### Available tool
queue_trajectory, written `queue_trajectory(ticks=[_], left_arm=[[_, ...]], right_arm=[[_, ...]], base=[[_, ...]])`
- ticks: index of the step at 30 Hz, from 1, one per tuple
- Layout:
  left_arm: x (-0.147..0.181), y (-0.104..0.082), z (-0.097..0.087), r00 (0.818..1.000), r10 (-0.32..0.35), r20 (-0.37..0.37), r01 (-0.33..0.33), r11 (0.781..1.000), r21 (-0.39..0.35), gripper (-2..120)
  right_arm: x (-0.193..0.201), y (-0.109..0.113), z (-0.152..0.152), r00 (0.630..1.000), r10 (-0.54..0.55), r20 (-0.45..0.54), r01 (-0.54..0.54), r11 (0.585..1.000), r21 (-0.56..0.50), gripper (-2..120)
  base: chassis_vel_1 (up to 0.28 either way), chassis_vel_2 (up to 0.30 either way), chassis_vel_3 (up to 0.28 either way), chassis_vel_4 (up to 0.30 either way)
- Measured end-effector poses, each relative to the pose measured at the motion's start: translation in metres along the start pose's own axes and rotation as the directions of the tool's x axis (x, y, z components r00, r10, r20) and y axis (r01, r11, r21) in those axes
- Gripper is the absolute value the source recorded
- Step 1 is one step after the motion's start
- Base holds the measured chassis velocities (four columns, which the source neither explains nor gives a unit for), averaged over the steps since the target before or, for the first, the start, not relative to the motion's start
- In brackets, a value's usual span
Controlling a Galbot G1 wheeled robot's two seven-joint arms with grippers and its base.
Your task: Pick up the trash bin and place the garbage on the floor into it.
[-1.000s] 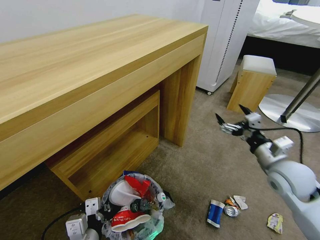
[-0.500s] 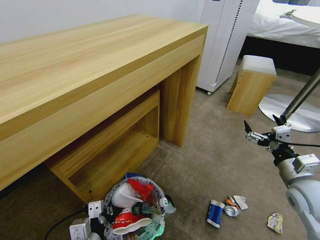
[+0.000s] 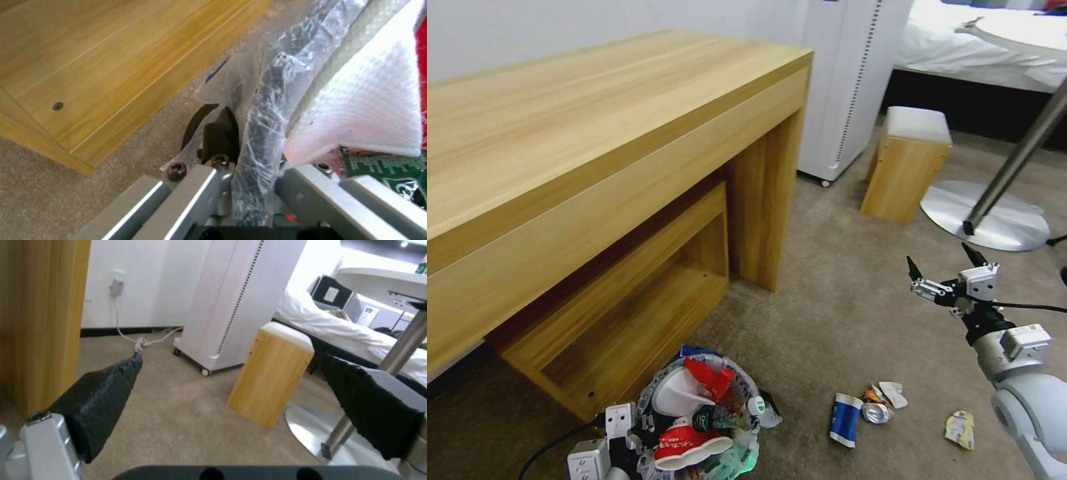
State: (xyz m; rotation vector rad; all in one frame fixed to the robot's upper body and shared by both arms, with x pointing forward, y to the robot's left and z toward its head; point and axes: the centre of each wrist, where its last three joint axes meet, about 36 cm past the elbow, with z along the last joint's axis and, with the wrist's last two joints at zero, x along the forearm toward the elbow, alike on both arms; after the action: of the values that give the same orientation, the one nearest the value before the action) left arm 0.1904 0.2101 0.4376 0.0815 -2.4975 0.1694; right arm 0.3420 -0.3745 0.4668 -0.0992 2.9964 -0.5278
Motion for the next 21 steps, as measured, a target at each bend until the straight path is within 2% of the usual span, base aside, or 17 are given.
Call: queue_trajectory(ticks=[5,11,14,21], left_arm=[[0.003,-0.001,0.000,1.000,-0.004,0.002,0.004,1.000,-0.002,0],[0.004,-0.003,0.003,1.000,-0.009,0.001,0.009,1.000,0.001,0],[0.004,-0.004,0.004,1.000,-0.011,0.000,0.011,1.000,0.000,0],[0.005,-0.005,0.005,1.000,-0.011,-0.002,0.011,1.000,0.001,0]], right_arm=[[-0.001,0.005,0.005,1.000,0.005,0.014,-0.005,1.000,-0.023,100],[-0.002,0.011,0.026,0.998,0.005,0.061,-0.005,1.000,-0.006,100],[-0.002,0.013,0.030,0.998,0.007,0.058,-0.005,0.999,-0.037,100],[0.005,0.021,0.039,0.999,-0.019,0.049,0.021,0.999,-0.029,100]], base=[[0.000,0.000,0.000,0.000],[0.000,0.000,0.000,0.000],[0.000,0.000,0.000,0.000],[0.000,0.000,0.000,0.000]])
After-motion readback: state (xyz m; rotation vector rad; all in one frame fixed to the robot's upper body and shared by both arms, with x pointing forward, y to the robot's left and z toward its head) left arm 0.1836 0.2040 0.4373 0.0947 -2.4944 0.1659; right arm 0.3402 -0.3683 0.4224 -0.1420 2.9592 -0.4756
